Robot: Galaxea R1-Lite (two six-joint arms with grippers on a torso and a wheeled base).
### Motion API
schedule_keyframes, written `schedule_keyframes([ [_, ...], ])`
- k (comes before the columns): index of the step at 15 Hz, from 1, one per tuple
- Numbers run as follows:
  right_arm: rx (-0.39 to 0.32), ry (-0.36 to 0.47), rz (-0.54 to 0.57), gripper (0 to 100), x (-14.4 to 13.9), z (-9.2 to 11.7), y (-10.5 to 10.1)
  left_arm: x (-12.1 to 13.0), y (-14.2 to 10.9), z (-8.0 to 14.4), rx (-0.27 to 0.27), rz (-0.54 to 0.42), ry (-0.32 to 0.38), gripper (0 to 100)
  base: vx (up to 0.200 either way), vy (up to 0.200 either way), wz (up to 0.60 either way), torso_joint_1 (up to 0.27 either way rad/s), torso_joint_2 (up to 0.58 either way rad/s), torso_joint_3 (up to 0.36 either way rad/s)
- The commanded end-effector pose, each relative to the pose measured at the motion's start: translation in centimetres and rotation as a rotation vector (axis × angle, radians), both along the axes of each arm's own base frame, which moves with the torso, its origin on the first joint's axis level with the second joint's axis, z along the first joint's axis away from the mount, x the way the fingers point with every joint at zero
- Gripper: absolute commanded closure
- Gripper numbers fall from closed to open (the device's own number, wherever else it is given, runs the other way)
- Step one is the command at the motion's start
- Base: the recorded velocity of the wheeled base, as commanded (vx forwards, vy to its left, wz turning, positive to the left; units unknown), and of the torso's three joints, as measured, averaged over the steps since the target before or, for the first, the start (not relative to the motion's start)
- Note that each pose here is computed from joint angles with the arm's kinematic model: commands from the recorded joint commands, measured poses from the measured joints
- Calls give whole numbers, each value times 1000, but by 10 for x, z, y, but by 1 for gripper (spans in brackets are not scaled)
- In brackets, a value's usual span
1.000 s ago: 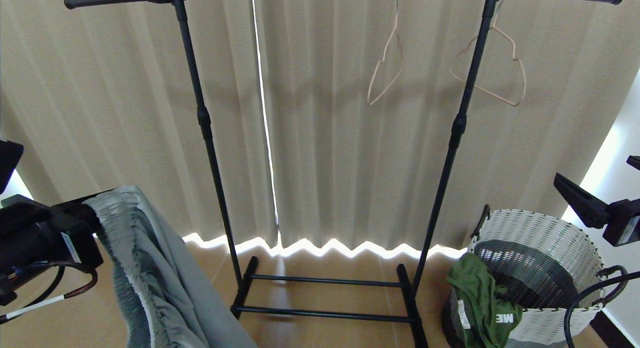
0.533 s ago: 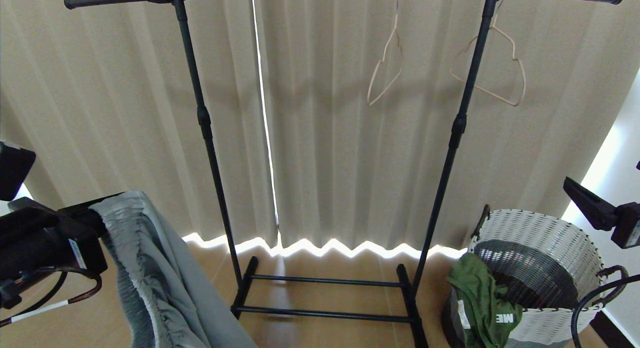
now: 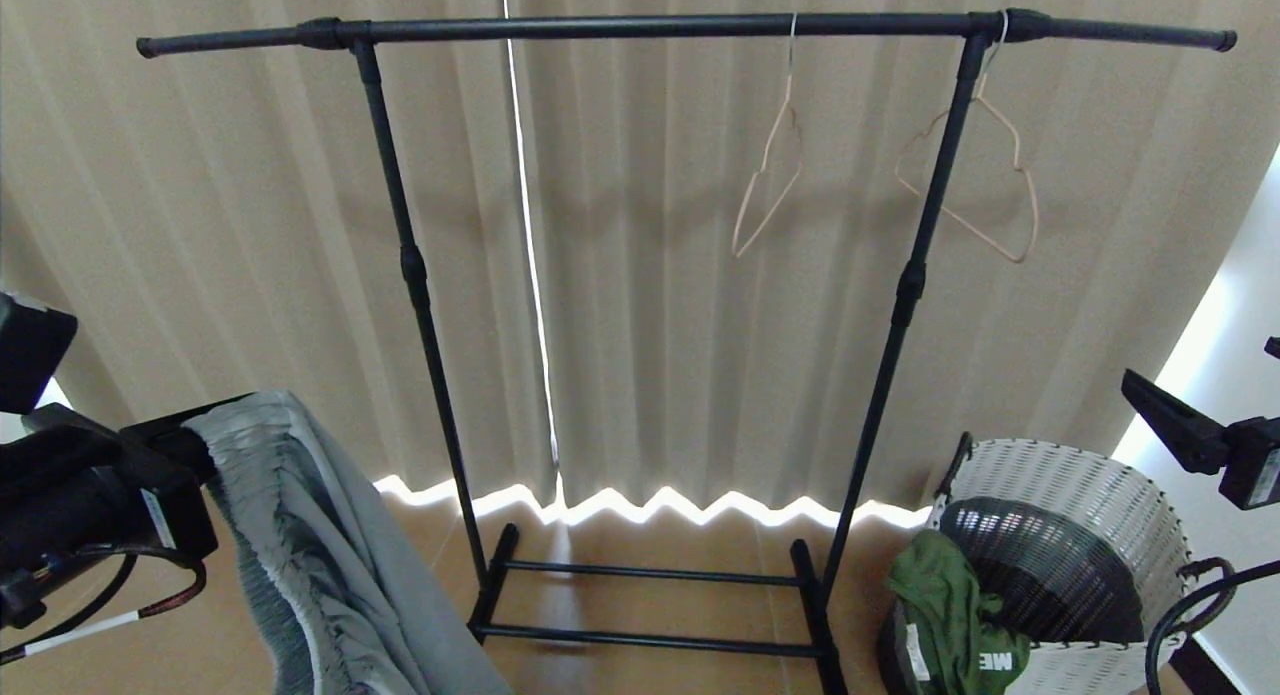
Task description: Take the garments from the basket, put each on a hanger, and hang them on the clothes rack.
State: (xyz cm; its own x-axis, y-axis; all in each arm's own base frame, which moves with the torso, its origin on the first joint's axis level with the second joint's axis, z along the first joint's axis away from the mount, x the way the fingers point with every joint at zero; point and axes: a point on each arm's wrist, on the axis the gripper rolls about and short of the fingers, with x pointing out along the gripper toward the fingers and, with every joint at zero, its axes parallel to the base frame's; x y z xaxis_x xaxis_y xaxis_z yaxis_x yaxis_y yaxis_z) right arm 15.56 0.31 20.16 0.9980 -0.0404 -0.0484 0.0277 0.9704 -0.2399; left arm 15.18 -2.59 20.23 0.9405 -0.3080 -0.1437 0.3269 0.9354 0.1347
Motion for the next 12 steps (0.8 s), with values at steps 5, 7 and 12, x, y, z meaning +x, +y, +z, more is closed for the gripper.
schedule_keyframes([
  [5,0,10,-38,0,1,-1,-6,-2,0,-8,11,-1,26,100,0,0,0,144,-484,-308],
  [7,-2,8,-41,0,1,-1,-7,-3,1,-8,12,-1,21,100,0,0,0,173,-474,-305],
  [12,-2,85,-39,0,0,-8,-6,-5,1,-9,11,5,23,100,0,0,0,189,-483,-295],
])
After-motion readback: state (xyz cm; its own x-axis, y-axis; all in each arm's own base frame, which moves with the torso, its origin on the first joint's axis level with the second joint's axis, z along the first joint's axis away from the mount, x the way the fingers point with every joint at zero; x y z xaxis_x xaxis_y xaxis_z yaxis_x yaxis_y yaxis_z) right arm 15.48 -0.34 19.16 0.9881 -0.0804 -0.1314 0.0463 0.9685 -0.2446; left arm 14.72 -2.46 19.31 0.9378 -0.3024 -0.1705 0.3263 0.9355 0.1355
